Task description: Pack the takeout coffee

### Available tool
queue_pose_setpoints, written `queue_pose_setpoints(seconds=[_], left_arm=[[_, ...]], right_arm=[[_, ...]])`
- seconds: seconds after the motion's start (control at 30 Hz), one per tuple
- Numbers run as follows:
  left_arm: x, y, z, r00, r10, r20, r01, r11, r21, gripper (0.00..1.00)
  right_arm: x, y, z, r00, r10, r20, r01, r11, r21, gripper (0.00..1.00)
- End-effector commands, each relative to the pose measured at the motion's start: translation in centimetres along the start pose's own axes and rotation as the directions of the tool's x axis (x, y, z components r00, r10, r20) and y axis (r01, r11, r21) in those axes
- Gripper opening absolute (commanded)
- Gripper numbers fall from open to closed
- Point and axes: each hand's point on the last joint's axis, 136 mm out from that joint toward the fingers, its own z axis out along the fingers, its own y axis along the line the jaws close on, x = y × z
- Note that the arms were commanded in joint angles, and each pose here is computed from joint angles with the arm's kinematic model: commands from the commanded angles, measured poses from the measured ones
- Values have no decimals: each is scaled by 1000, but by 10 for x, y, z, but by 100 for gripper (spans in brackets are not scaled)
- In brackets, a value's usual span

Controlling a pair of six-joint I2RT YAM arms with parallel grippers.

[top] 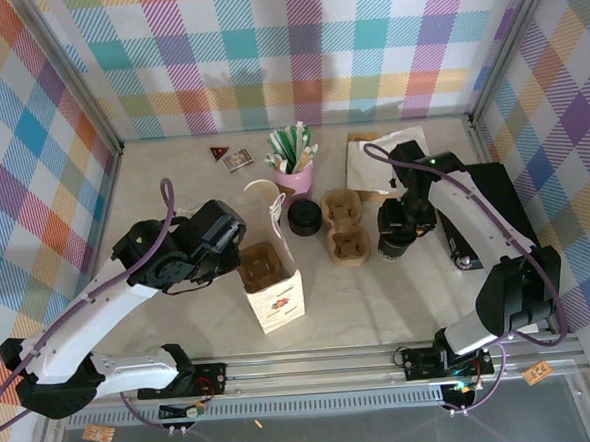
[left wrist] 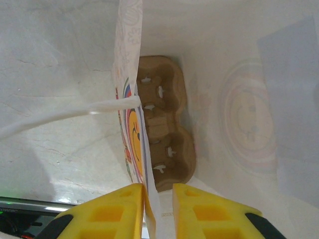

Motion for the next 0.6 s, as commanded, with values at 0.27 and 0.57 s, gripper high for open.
queue_pose_setpoints(seconds=[0.27,0.57], left_arm=[[2,4,3,998,54,-34,-54,998,-8,20],[3,2,10,992,113,-61,-112,994,18,9]], right_arm=[[4,3,-14,1000,30,7,-30,999,-21,63],[-5,1,-39,999,30,30,-30,1000,1,62]])
